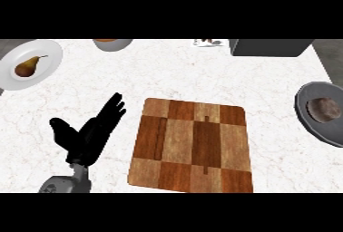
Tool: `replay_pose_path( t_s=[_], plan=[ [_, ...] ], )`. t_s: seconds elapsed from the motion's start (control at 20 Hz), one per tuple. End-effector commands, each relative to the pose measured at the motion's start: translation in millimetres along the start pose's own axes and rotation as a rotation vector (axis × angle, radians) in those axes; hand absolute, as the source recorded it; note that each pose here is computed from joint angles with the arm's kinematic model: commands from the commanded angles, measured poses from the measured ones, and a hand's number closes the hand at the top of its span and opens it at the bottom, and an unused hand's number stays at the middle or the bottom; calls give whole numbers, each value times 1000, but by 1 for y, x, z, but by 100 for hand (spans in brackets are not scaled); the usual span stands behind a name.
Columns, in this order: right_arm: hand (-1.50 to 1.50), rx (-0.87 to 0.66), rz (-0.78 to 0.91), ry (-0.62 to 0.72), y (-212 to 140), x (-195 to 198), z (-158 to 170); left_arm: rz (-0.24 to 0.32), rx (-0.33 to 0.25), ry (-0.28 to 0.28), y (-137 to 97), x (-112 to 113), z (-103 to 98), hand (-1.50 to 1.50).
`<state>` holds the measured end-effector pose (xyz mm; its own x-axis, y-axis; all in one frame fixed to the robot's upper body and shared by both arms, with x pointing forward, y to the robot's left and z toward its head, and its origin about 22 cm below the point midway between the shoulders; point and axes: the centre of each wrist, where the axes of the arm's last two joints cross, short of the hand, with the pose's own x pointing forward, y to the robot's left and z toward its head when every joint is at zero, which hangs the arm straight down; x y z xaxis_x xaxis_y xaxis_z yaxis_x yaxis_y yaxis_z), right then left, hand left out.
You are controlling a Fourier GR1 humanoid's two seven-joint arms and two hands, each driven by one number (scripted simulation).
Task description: Pick the cupcake from the cutting board and place it in the pan
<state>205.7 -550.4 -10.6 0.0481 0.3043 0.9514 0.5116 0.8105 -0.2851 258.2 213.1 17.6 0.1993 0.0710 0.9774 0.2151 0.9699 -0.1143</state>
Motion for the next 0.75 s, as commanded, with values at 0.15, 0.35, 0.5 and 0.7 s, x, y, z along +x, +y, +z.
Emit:
replay_pose_path(
  t_s=[0.15, 0.35, 0.5, 0.7],
  plan=[
    [-150, 74, -73, -21, -43, -18, 39, 3, -4, 6, 7, 1, 16, 0],
    [-150, 109, -67, -39, -60, -11, 41, 3, 0, -1, -2, -1, 9, 0],
    [-150, 122, -58, -44, -58, -17, 48, 2, 22, -5, 7, 0, 1, 0],
    [-150, 144, -54, -35, -74, -12, 51, 4, 10, 3, -3, 7, -5, 0]
  ],
)
